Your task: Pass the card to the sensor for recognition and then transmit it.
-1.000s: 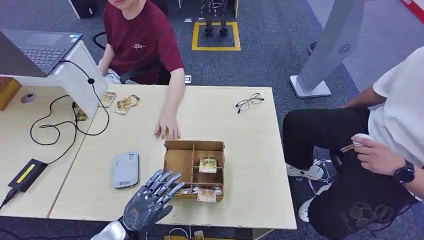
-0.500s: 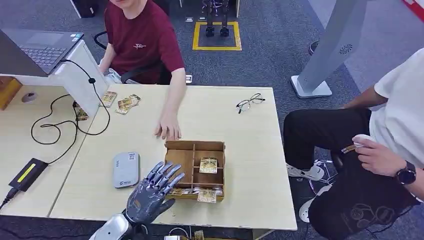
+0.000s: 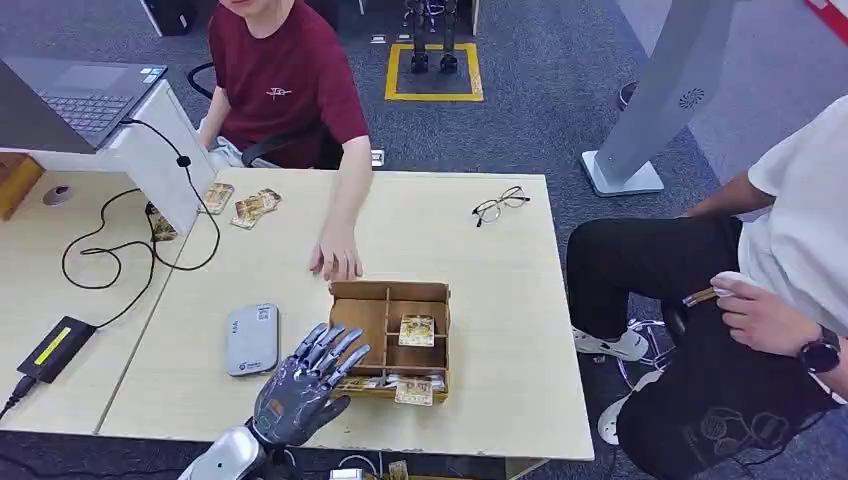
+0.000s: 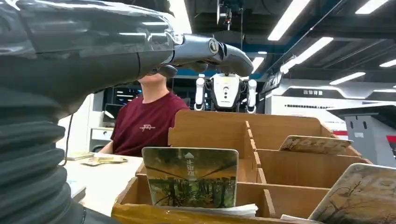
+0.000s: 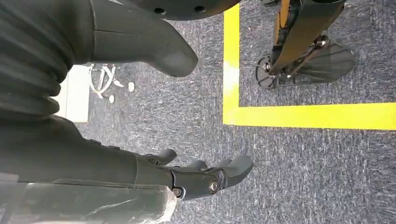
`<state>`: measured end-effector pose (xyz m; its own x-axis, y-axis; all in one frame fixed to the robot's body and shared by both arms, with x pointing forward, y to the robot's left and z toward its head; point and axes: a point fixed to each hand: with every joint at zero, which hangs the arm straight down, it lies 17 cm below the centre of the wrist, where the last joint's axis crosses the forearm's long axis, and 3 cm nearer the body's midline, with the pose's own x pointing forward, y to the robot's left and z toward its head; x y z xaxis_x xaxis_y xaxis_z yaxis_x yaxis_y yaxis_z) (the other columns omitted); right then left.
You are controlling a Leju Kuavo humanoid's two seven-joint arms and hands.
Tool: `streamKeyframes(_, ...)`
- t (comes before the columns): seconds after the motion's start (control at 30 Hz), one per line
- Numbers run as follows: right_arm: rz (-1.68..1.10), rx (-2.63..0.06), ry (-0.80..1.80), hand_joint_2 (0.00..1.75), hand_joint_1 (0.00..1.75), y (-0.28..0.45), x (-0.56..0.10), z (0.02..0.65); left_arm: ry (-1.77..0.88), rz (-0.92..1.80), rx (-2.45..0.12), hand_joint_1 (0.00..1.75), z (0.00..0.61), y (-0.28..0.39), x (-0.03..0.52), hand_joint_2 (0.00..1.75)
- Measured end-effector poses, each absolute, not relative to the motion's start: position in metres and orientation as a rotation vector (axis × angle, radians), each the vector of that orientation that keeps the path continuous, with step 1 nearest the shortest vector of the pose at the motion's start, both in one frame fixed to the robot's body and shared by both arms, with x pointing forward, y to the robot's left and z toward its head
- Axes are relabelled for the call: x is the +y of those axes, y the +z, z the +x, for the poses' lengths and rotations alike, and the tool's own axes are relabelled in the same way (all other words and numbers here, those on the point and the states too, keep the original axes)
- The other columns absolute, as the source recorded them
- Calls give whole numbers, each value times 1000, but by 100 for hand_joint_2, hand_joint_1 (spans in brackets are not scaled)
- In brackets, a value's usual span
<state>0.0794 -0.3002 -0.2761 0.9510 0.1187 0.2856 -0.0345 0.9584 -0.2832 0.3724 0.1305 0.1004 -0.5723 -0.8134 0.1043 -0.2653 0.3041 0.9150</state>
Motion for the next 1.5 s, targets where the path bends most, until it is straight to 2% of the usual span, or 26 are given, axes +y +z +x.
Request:
streamKeyframes(1.0,-290,-318,98,175,0,-275,-305,84,-1274,907,-2003,0,362,91,121,175)
streamKeyframes(1.03,-290,-318,98,175,0,-275,-305,84,-1274,907,-2003,77,362,91,121,175)
streamKeyframes(1.07,-290,-318,98,175,0,-275,-305,84,-1274,907,-2003,175,362,91,121,175)
streamKeyframes(1.5,-286,-335,115,175,0,-274,-303,87,-1290,879,-1944,175,365,76,125,175)
